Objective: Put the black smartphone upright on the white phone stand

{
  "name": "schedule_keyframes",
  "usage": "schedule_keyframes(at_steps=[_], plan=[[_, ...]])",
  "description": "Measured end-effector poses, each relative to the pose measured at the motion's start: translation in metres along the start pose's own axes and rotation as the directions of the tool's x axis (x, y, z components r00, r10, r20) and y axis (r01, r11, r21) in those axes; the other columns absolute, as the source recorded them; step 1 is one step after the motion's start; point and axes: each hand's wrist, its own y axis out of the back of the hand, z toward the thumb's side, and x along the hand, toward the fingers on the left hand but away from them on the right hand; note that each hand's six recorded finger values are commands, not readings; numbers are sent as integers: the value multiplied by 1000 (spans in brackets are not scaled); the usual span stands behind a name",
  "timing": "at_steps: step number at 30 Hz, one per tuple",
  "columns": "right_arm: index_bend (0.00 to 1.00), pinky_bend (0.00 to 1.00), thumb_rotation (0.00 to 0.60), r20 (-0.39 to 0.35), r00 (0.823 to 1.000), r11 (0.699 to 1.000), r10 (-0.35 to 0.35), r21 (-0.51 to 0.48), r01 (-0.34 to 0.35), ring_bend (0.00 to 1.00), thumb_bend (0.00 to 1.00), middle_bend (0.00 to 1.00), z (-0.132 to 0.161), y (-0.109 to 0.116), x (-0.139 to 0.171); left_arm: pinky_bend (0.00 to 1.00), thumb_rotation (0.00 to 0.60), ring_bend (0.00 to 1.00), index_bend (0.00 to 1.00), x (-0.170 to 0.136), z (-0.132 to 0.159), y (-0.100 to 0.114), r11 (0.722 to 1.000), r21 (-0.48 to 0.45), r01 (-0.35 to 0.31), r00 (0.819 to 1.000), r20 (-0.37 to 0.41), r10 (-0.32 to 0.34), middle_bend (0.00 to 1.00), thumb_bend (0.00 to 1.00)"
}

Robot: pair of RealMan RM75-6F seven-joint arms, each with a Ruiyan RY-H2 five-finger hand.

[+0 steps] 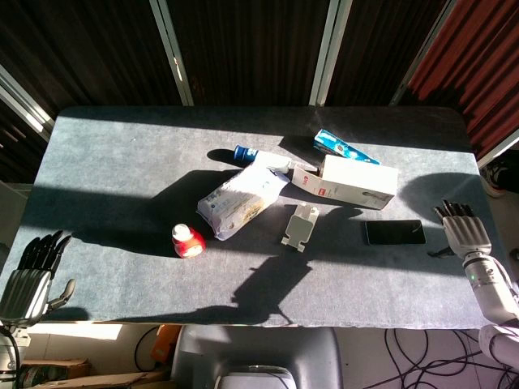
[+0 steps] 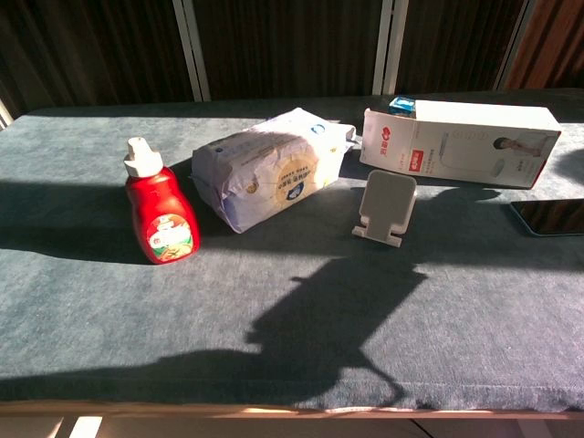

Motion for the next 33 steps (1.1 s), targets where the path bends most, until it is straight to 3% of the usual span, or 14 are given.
schedule_keyframes(at_steps=[12, 33], plan=[[379, 102, 600, -34, 997, 996, 62, 66, -60, 16, 329, 201, 18, -7, -40, 0, 600, 0, 0, 4, -1, -3, 1000, 5, 11, 1000, -11, -11, 0, 377], [363, 103, 600, -77, 993, 994, 87, 68, -82, 24, 329, 204, 44, -22, -55, 0, 600, 0, 0, 3, -4, 2, 1000, 0, -5, 1000, -20, 5, 0, 377]])
